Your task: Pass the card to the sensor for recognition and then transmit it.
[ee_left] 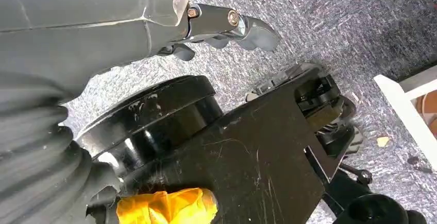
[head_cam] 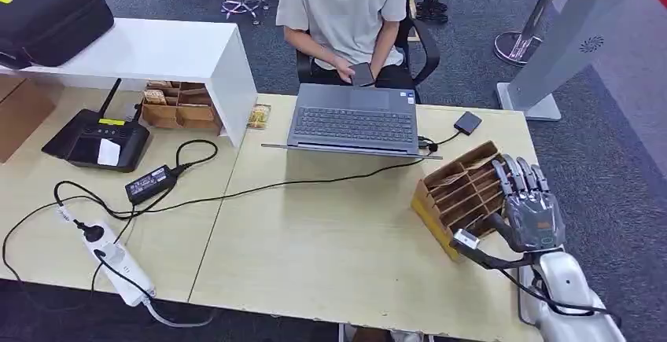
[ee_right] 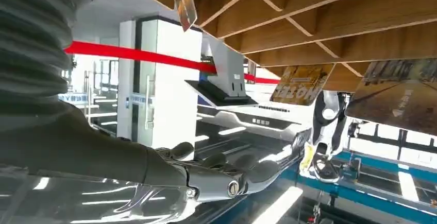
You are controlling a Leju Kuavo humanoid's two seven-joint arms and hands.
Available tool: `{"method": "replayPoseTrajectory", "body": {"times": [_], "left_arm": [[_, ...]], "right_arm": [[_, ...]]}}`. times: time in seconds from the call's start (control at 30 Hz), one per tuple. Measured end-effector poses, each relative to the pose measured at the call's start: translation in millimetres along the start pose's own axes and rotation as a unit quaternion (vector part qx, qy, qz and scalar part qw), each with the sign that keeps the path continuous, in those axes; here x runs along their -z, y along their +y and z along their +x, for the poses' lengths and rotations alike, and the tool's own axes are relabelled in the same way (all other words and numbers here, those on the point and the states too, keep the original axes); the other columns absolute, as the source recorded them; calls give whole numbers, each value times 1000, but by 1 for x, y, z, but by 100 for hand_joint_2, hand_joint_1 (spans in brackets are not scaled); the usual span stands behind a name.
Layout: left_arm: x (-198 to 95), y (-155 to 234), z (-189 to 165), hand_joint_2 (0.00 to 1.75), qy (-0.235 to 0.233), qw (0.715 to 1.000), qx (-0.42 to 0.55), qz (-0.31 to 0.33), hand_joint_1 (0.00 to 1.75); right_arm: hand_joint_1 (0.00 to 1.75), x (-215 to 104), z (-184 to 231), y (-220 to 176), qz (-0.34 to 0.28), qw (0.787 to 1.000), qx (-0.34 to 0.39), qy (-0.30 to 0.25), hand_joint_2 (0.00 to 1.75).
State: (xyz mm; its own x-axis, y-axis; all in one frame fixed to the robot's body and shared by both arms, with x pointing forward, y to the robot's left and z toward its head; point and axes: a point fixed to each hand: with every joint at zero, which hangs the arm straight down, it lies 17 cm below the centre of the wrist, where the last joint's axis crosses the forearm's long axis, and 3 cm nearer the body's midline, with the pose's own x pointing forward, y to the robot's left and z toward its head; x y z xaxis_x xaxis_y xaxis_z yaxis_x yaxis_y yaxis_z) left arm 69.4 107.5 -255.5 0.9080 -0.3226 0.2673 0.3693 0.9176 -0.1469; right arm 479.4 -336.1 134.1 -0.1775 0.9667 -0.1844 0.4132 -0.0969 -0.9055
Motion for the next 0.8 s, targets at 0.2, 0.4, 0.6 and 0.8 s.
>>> {"method": "replayPoseTrajectory", "body": {"times": [0.2,0.4,0.6,0.8], "left_arm": [[0,0,0,175,0,1000,5,0,0],[0,0,-1,175,0,1000,7,0,0],[0,0,-1,175,0,1000,7,0,0],[0,0,-1,175,0,1000,7,0,0]], "right_arm": [[0,0,2,1,1,1000,1,-5,175],[0,5,16,-22,-29,999,1,-25,175],[0,14,26,-77,-99,994,-5,-42,175],[0,16,26,-101,-129,991,-8,-43,175]]}}
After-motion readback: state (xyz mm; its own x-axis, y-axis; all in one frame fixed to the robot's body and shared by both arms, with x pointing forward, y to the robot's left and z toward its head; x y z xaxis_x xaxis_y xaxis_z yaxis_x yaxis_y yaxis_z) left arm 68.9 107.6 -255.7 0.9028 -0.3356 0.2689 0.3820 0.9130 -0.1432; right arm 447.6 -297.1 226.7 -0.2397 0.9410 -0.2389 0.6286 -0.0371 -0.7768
